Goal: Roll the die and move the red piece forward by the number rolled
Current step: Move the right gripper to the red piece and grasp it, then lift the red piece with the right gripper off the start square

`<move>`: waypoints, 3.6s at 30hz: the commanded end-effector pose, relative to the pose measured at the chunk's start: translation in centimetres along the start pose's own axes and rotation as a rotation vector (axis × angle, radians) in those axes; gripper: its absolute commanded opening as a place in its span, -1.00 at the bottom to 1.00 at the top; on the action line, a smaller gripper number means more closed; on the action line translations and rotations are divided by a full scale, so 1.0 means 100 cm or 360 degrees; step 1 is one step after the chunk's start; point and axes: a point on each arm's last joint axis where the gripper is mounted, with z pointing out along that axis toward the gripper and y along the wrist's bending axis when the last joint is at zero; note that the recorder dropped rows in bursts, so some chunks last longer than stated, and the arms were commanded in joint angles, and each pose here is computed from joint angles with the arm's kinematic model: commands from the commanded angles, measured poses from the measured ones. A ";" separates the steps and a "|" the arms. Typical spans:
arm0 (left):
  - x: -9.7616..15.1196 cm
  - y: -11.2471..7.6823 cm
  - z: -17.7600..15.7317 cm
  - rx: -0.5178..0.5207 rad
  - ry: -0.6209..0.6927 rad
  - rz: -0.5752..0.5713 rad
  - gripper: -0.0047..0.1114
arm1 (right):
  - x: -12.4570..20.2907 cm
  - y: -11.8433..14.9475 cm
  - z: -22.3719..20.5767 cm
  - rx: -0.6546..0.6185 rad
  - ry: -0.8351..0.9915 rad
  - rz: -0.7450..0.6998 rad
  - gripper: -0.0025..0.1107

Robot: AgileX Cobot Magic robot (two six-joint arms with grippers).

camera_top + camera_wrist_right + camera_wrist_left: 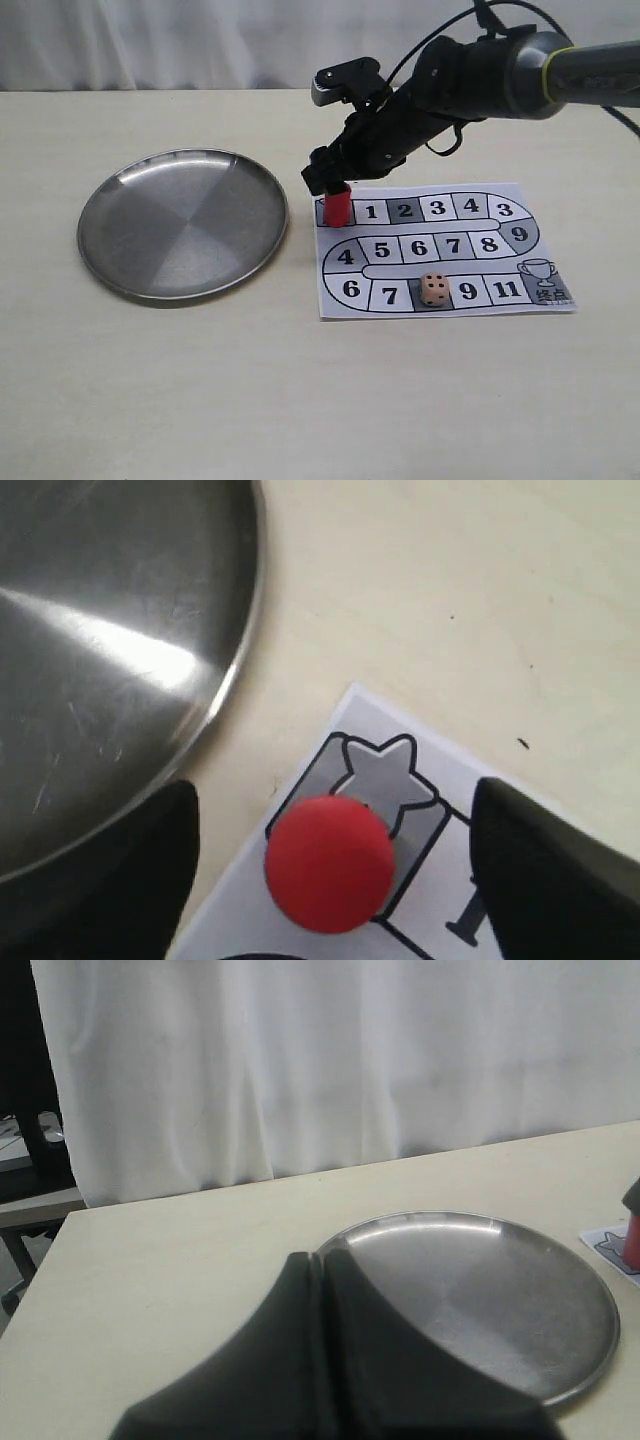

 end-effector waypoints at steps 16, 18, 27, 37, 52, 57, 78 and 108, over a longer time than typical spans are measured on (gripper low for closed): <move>0.000 -0.001 0.000 0.0015 -0.0015 -0.0001 -0.92 | 0.011 -0.006 0.028 0.0019 0.0061 -0.0037 -0.88; 0.000 -0.001 0.000 0.0015 -0.0015 -0.0001 -0.92 | 0.011 -0.006 0.028 0.0015 0.0068 -0.0037 -0.88; 0.000 -0.001 0.000 0.0015 -0.0015 -0.0001 -0.92 | 0.011 -0.006 0.028 0.0014 0.0073 0.0005 -0.88; 0.000 -0.001 0.000 0.0015 -0.0015 -0.0001 -0.92 | -0.002 -0.007 0.004 0.0035 -0.0021 0.0001 -0.88; 0.000 -0.001 0.000 0.0015 -0.0015 -0.0001 -0.92 | 0.007 -0.040 -0.016 0.0134 -0.0070 0.0156 -0.88; 0.000 -0.001 0.000 0.0015 -0.0015 -0.0001 -0.92 | 0.026 -0.045 0.018 0.0129 0.0038 0.0183 -0.88; 0.000 -0.001 0.000 0.0015 -0.0015 -0.0001 -0.92 | 0.032 -0.045 0.025 0.0115 0.0085 0.0195 -0.88; 0.000 -0.001 0.000 0.0015 -0.0015 -0.0001 -0.92 | 0.014 -0.071 -0.040 0.0168 -0.0033 0.0274 -0.88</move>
